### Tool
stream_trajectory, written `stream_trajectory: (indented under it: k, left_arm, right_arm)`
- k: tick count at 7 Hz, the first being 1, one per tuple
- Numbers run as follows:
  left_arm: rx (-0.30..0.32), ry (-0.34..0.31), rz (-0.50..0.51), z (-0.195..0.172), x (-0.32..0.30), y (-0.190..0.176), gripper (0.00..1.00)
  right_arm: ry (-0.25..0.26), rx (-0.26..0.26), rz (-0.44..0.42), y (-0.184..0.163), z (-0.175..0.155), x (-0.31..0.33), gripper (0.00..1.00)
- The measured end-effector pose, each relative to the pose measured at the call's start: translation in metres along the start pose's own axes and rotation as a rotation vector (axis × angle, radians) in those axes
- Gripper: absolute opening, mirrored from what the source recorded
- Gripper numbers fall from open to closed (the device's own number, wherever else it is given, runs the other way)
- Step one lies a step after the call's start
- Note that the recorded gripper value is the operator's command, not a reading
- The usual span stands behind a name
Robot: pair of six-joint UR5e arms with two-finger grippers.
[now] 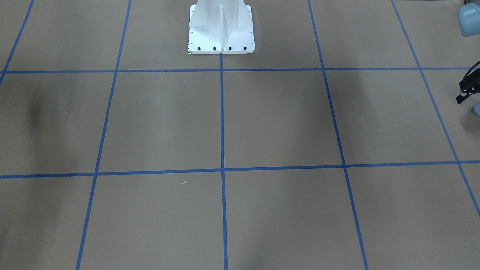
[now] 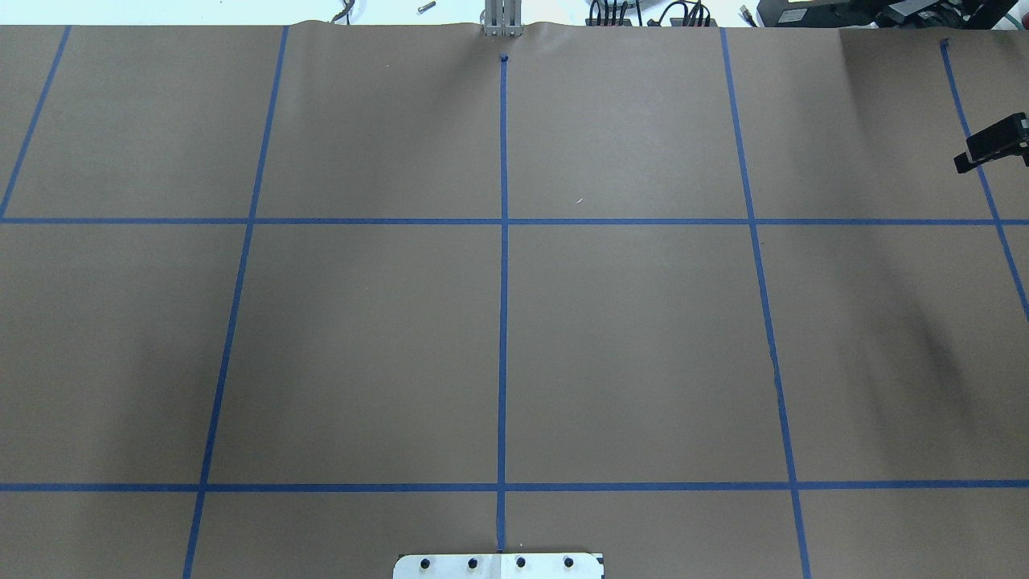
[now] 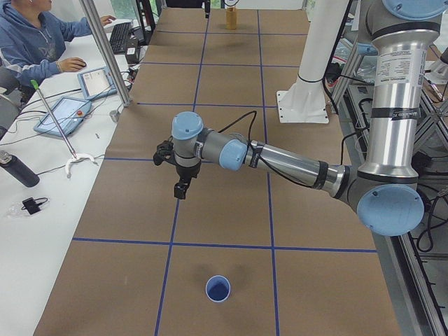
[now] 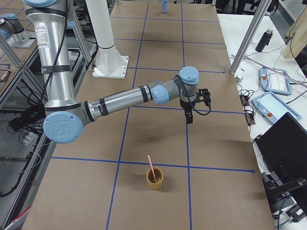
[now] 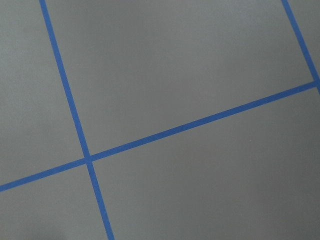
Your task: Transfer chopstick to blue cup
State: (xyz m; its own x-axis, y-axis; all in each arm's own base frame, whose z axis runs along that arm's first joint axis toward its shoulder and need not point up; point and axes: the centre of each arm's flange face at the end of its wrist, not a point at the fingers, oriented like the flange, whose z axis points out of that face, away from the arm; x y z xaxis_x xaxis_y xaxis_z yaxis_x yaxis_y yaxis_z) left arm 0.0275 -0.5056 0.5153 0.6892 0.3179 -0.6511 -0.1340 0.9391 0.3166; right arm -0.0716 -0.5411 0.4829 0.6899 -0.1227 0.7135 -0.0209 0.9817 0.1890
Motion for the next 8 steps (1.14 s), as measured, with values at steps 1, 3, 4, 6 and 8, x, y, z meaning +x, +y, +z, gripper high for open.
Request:
stream_trajectory:
  k: [1, 3, 4, 6, 8]
  left_arm:
    - [0.0, 0.0, 0.0, 0.0002, -0.0001, 0.0002, 0.98]
    - [-0.007, 0.0, -0.005, 0.0032, -0.003, 0.0008, 0.98]
    - [-0.007, 0.0, -0.006, 0.0032, -0.003, 0.0013, 0.98]
    - [-0.008, 0.0, -0.013, 0.0036, -0.0035, 0.0024, 0.98]
    - [-0.008, -0.001, -0.041, 0.0034, -0.0033, 0.0026, 0.98]
  right_arm:
    - [0.0, 0.001, 0.0, -0.0001, -0.0001, -0.0002, 1.0]
    - [-0.006, -0.002, 0.003, 0.0011, 0.0004, 0.0002, 1.0]
    - [-0.011, -0.005, 0.005, 0.0026, 0.001, 0.0009, 1.0]
    - [-0.015, -0.004, 0.005, 0.0036, 0.0, -0.0001, 1.0]
    - [-0.019, 0.003, -0.002, 0.0049, -0.0041, -0.0039, 1.0]
